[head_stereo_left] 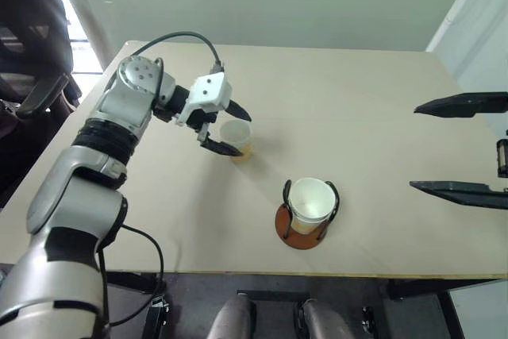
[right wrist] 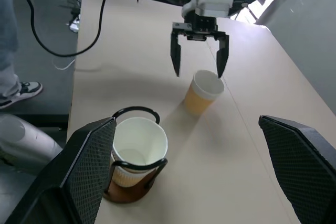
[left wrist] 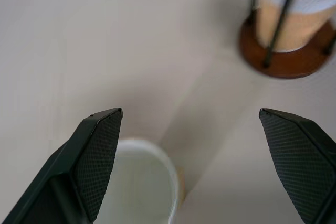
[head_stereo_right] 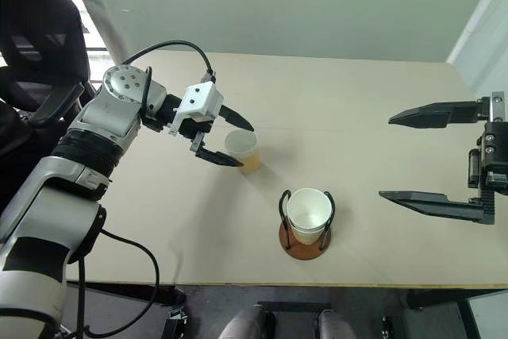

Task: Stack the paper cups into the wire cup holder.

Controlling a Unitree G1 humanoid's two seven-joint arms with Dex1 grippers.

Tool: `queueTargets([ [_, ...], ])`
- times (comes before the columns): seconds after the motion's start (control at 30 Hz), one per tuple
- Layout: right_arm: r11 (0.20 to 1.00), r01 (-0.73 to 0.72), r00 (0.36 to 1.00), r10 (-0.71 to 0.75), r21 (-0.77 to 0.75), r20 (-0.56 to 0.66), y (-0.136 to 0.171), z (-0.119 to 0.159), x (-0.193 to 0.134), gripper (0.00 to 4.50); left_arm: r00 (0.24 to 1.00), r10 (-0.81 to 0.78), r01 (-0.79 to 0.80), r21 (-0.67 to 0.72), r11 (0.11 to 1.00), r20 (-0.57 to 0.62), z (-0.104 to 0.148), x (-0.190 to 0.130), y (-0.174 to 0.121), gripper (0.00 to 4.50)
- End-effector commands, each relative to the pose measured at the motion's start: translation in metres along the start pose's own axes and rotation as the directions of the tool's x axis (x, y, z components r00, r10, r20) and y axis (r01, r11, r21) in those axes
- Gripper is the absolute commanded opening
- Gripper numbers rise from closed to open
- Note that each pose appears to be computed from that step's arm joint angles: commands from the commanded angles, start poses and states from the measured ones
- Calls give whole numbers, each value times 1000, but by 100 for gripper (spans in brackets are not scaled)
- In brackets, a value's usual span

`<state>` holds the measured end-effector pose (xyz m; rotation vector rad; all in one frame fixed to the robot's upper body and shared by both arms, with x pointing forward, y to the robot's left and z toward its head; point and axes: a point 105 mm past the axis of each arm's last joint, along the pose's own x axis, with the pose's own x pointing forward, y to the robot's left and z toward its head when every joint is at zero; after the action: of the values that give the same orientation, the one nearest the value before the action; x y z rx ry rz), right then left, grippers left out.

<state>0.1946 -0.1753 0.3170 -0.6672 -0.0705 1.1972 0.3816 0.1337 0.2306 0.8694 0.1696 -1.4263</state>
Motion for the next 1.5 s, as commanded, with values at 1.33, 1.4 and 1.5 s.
queueTargets([
  [1.33,999,24,995,-26,-23,-96,7,9,-23,450,889,-371,246,406,880,268,159,-19,-45,4],
  [1.4,1000,22,994,-24,-22,-109,7,9,-25,450,850,-460,320,445,837,255,167,-14,-62,4],
  [1.5,999,35,993,-38,-31,-115,6,10,-26,450,831,-518,384,466,797,201,163,-5,-72,4],
])
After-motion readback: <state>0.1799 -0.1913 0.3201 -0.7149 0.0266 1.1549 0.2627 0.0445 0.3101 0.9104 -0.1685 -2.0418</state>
